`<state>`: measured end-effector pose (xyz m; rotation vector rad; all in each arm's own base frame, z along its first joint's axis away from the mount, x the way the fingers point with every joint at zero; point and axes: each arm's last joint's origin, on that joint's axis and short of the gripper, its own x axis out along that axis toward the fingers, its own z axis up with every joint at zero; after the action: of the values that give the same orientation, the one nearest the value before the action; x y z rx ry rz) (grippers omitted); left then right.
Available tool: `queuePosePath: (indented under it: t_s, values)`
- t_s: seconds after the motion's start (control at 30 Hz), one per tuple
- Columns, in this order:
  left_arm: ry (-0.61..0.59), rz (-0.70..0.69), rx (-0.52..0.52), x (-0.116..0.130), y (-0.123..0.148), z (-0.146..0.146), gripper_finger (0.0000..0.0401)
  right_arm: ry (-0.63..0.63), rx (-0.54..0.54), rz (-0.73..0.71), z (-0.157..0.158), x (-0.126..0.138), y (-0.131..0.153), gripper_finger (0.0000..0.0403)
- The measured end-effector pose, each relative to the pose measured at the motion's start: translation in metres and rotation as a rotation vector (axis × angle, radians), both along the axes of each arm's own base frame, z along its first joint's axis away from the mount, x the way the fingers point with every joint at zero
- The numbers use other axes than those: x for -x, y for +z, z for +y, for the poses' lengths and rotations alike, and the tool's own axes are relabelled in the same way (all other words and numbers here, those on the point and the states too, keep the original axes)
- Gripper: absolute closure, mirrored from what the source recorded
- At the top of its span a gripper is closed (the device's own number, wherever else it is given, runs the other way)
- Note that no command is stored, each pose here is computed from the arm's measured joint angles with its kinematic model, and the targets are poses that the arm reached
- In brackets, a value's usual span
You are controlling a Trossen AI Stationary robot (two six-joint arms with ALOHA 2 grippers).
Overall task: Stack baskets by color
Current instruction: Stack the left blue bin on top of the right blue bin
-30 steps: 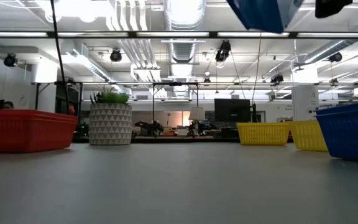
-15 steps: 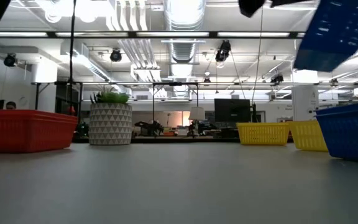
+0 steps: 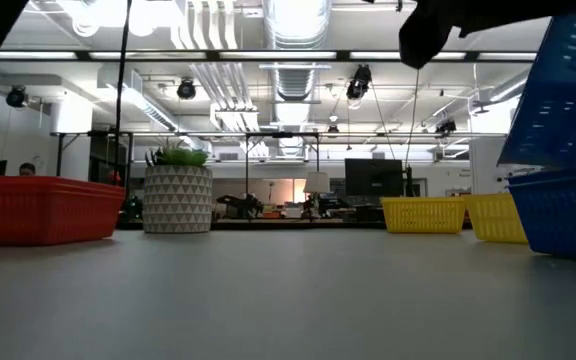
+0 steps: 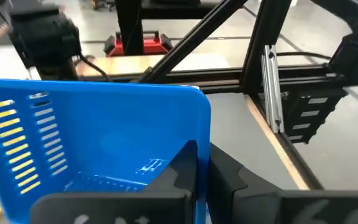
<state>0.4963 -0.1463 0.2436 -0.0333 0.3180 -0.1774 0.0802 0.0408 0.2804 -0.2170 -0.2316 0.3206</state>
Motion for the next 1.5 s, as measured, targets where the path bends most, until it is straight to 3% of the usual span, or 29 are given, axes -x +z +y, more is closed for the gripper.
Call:
queuePosePath:
  t_s: [0.37,0.77,1.2,1.33,1.5]
  values:
    - [-0.010,0.025,0.060,-0.001,-0.005,0.003,0.0397,0.003,-0.013,0.005,0.000,0.000,0.000,0.0349]
    - [-0.008,0.025,0.061,-0.002,-0.005,0.005,0.0311,0.003,-0.016,0.009,0.000,0.000,0.000,0.0349]
    - [-0.084,0.048,0.082,0.000,-0.006,0.003,0.0305,0.008,-0.049,0.043,0.000,-0.001,-0.002,0.0349]
    - [-0.093,0.052,0.058,0.006,0.009,0.005,0.0305,0.008,-0.089,0.067,0.000,-0.001,-0.003,0.0349]
    - [-0.132,0.082,-0.054,0.026,0.037,0.010,0.0305,0.009,-0.141,0.111,0.003,-0.006,-0.005,0.0349]
